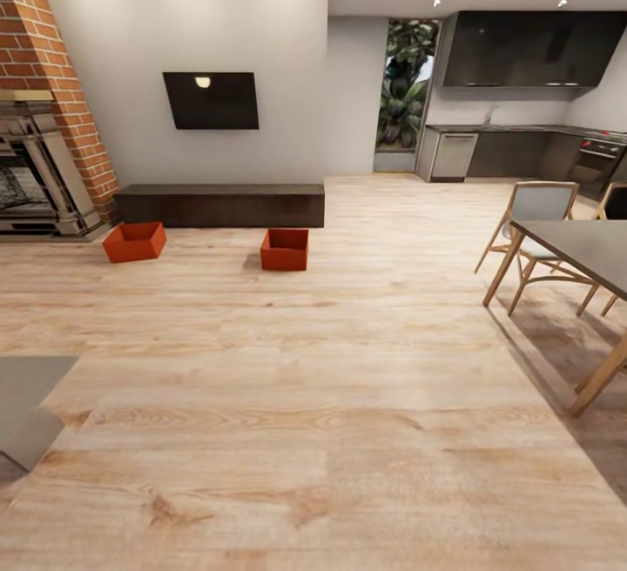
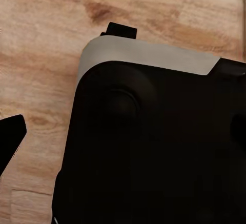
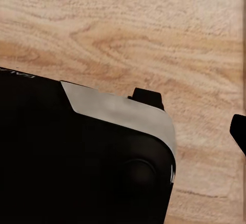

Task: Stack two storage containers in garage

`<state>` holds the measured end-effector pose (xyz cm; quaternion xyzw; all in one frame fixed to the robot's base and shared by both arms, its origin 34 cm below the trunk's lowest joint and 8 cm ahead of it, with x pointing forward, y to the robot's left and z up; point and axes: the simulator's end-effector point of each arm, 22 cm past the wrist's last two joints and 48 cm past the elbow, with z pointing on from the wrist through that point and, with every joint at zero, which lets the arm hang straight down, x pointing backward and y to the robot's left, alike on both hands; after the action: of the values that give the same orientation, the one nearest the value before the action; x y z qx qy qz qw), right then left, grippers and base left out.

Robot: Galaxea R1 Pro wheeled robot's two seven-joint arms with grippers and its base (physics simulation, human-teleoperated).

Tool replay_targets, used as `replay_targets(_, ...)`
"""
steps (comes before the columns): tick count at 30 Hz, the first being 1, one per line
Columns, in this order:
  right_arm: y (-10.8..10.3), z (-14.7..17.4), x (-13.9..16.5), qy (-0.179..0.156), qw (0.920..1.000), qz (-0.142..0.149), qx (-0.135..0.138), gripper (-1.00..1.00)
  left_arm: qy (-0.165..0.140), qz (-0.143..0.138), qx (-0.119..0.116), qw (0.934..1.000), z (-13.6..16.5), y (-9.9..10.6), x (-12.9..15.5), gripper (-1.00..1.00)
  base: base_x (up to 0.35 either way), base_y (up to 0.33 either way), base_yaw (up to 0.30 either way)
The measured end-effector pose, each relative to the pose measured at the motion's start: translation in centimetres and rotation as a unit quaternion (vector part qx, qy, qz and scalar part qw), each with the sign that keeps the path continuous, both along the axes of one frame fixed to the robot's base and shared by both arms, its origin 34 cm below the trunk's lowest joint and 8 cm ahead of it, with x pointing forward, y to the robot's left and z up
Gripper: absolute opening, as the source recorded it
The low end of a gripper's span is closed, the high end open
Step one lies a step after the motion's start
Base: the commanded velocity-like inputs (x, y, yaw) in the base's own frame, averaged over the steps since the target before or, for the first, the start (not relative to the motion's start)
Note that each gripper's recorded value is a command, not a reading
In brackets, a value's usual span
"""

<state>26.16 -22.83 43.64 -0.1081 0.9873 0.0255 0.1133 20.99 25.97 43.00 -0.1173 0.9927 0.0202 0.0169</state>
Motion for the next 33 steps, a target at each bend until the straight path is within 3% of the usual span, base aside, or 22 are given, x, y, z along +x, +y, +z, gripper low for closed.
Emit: replay_targets(33, -0.14, 0.02, 0.16, -0.002, 1.0, 0.005, -0.001, 1.0, -0.001, -0.001, -0.002, 1.0, 0.0, -0.27, 0.03, 1.0, 0.301, 0.008, 0.0)
